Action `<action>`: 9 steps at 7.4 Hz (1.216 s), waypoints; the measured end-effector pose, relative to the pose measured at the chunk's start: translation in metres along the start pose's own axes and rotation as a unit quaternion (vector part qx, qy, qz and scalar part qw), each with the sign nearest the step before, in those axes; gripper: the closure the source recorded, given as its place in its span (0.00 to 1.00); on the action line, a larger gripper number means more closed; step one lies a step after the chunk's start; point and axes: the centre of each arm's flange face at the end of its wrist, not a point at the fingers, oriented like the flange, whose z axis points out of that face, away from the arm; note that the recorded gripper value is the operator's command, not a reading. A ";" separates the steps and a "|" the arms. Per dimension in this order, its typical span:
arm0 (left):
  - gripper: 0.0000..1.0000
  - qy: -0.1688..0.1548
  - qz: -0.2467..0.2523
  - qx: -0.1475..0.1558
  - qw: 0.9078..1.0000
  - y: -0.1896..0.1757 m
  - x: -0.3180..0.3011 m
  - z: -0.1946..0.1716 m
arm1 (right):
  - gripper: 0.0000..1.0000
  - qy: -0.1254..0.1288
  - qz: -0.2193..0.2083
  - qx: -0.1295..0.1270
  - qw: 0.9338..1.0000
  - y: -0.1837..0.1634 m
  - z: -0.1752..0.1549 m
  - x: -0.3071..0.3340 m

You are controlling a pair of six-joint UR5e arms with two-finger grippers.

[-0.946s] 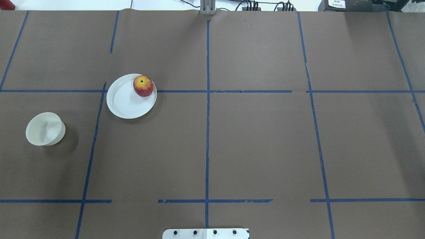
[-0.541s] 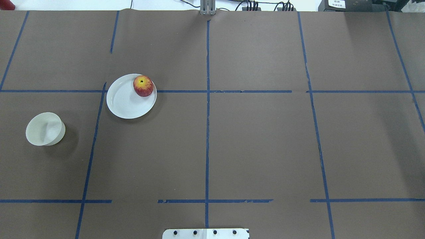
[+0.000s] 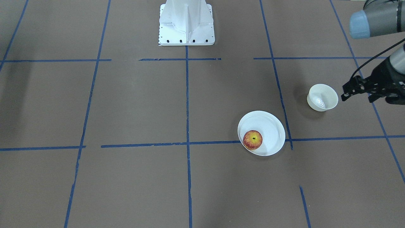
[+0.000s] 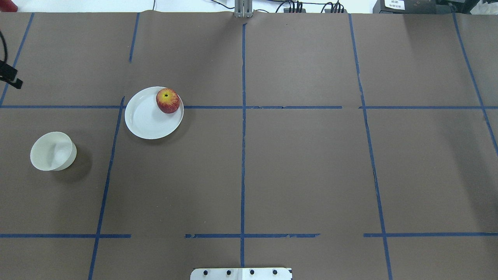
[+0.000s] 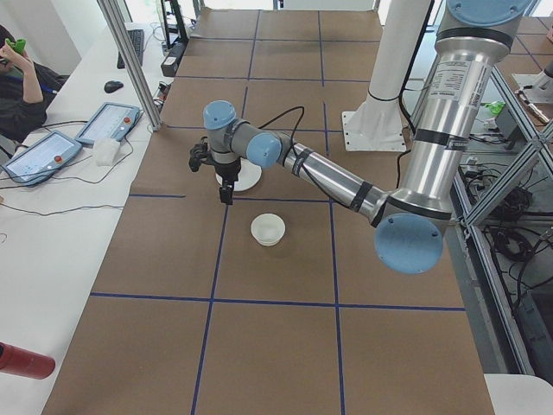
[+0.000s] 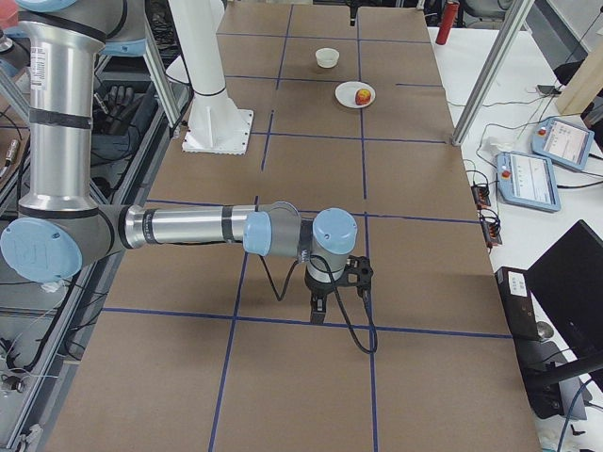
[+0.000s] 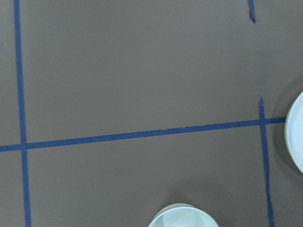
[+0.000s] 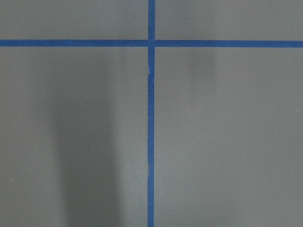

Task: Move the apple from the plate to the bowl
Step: 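Reach the left gripper down over the apple on the white plate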

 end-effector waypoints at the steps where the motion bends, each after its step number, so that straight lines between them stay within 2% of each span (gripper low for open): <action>1: 0.00 0.002 -0.014 -0.019 1.000 -0.007 0.052 0.014 | 0.00 0.000 0.000 0.000 1.000 0.000 0.000 0.000; 3: 0.00 0.001 -0.036 -0.049 0.998 -0.030 0.135 0.034 | 0.00 0.000 0.000 0.000 1.000 0.000 0.000 0.000; 5: 0.00 -0.003 -0.048 -0.063 0.997 -0.064 0.188 0.056 | 0.00 0.000 0.000 0.000 1.000 0.000 0.000 0.000; 7: 0.00 0.003 -0.052 -0.051 0.997 -0.086 0.213 0.089 | 0.00 0.000 0.000 0.000 1.000 0.000 0.000 0.000; 9: 0.00 0.010 -0.053 -0.043 0.998 -0.093 0.232 0.118 | 0.00 0.000 0.000 0.000 1.000 0.000 0.000 0.000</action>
